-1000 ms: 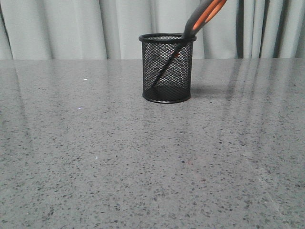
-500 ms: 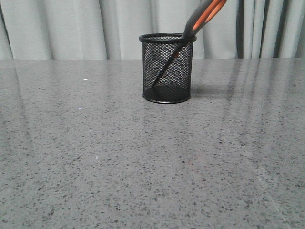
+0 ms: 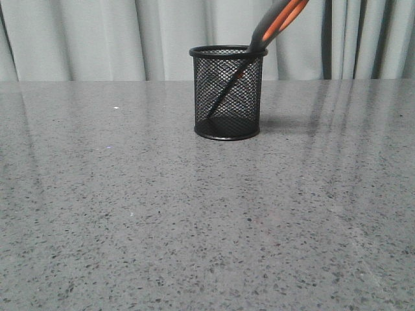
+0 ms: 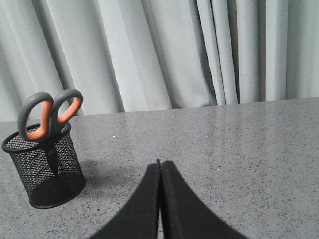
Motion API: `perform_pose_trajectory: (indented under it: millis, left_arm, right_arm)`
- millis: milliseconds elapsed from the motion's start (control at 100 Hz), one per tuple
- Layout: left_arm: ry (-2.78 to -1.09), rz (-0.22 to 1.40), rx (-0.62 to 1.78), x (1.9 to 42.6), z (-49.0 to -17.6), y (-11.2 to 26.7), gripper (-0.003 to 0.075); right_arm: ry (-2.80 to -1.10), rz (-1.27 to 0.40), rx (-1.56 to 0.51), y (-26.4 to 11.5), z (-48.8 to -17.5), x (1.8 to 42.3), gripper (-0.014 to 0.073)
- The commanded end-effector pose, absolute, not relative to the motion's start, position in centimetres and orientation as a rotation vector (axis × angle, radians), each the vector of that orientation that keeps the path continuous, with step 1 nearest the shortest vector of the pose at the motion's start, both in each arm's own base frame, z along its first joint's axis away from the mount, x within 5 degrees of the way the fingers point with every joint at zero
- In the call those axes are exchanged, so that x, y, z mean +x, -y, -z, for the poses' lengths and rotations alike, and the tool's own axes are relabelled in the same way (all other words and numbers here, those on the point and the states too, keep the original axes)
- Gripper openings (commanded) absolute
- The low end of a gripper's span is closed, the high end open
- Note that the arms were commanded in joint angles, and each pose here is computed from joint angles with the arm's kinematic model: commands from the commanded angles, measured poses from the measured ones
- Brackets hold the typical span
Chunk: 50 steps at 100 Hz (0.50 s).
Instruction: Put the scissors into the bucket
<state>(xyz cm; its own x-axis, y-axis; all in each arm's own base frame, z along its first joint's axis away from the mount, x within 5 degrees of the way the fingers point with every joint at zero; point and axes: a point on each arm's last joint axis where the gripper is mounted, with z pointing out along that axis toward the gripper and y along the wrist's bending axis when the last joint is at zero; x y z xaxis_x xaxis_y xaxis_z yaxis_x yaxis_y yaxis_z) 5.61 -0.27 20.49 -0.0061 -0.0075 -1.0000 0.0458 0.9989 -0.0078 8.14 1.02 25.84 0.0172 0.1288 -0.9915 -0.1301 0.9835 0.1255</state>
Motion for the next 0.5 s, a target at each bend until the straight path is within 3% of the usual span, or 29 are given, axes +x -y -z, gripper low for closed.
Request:
perform_pose_trajectory:
  millis: [0, 180, 280, 490]
  left_arm:
    - [-1.499, 0.058, 0.023, 5.5, -20.5, 0.3, -0.0021]
    - [-1.499, 0.058, 0.023, 5.5, -20.5, 0.3, -0.0021]
    - [-1.499, 0.058, 0.023, 5.5, -20.5, 0.3, -0.0021]
    - [-1.499, 0.058, 0.023, 5.5, -20.5, 0.3, -0.0021]
  right_arm:
    - [-1.452, -0.169, 0.024, -0.7, -27.3, 8.2, -0.0051]
    - [-1.459, -0.158, 0.006, -0.7, -27.3, 8.2, -0.0051]
    - [-1.506, -0.065, -0.124, -0.9, -26.7, 7.7, -0.0051]
    - [-1.534, 0.044, -0.119, -0.3, -25.0, 6.6, -0.0051]
